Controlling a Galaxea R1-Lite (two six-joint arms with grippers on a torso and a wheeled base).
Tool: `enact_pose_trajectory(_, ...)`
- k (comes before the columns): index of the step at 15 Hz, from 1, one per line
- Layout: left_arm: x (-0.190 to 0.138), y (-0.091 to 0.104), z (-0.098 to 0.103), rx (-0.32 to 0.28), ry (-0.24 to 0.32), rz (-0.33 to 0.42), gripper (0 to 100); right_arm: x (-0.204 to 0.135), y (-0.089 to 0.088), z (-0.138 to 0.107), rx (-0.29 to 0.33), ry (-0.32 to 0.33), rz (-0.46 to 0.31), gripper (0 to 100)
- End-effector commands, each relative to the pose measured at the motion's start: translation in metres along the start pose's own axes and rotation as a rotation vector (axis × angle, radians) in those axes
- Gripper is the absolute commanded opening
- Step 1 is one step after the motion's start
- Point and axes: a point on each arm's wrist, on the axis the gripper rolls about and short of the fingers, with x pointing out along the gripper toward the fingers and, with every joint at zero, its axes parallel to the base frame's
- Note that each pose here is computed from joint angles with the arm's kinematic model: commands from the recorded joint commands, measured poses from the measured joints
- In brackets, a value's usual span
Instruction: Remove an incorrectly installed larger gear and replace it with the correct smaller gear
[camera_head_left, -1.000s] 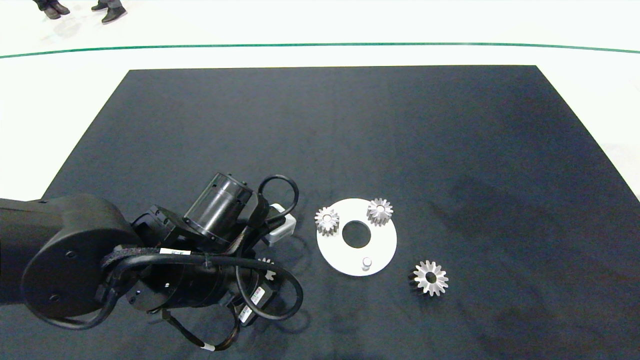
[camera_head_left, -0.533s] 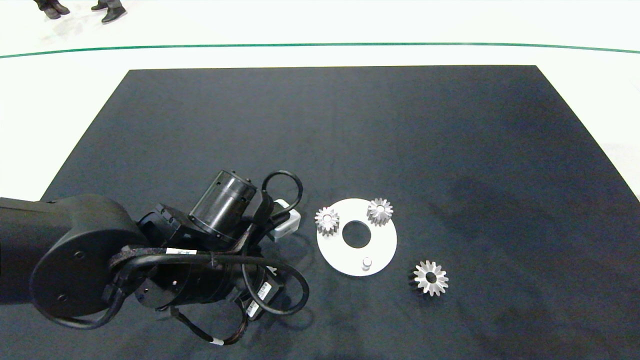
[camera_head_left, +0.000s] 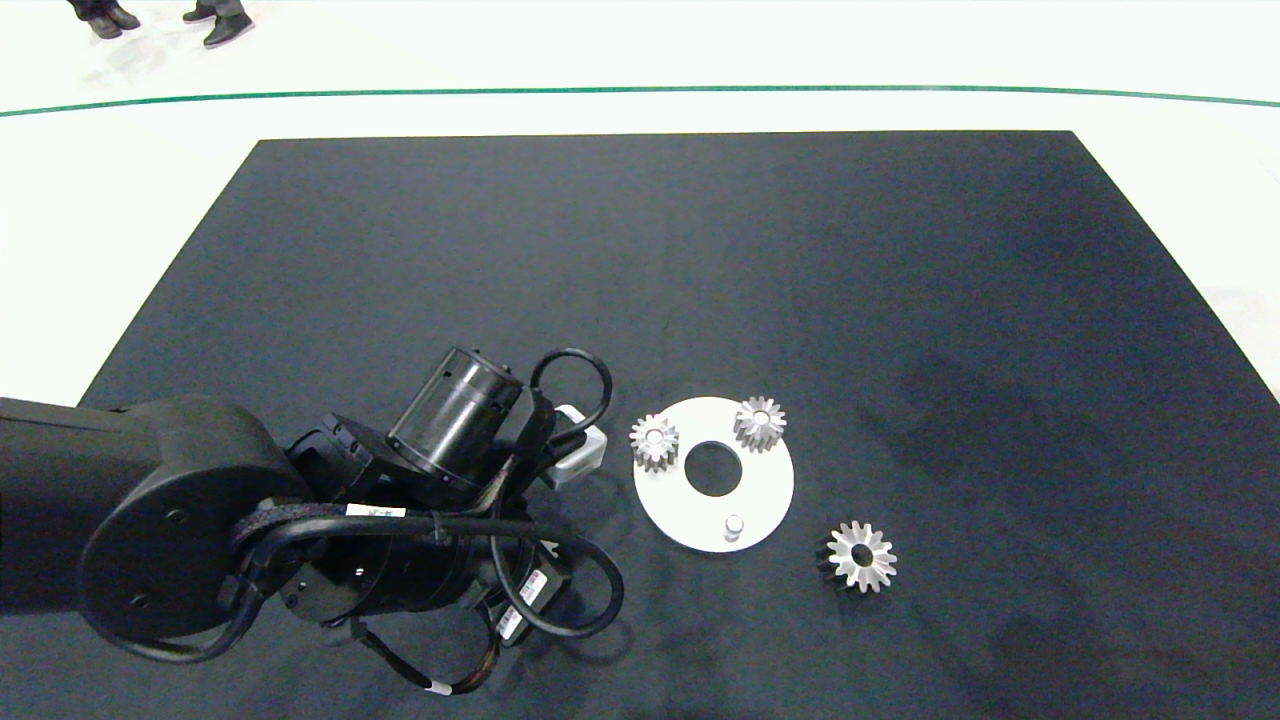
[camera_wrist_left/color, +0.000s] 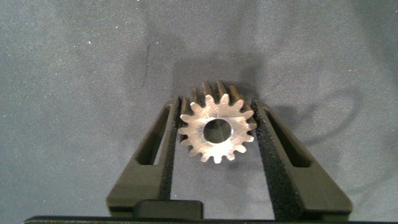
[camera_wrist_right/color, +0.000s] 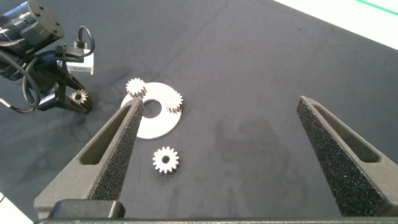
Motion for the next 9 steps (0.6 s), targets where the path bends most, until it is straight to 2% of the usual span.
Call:
enact_pose_trajectory(1, 0.002, -0.001, -0.003, 0.002, 0.015, -0.001, 38, 0.0, 0.0, 0.0, -0.003, 0.002, 0.0, 100)
enact_pose_trajectory(7, 0.0, -0.003, -0.007, 0.004, -0.017, -0.004, 26, 0.001, 0.0, 0.0, -0.003, 0.004, 0.001, 100)
enact_pose_trajectory(9, -0.009, -0.007, -0.002, 0.018, -0.056, -0.011, 21, 0.001, 0.0, 0.0, -0.003, 0.004, 0.001, 100)
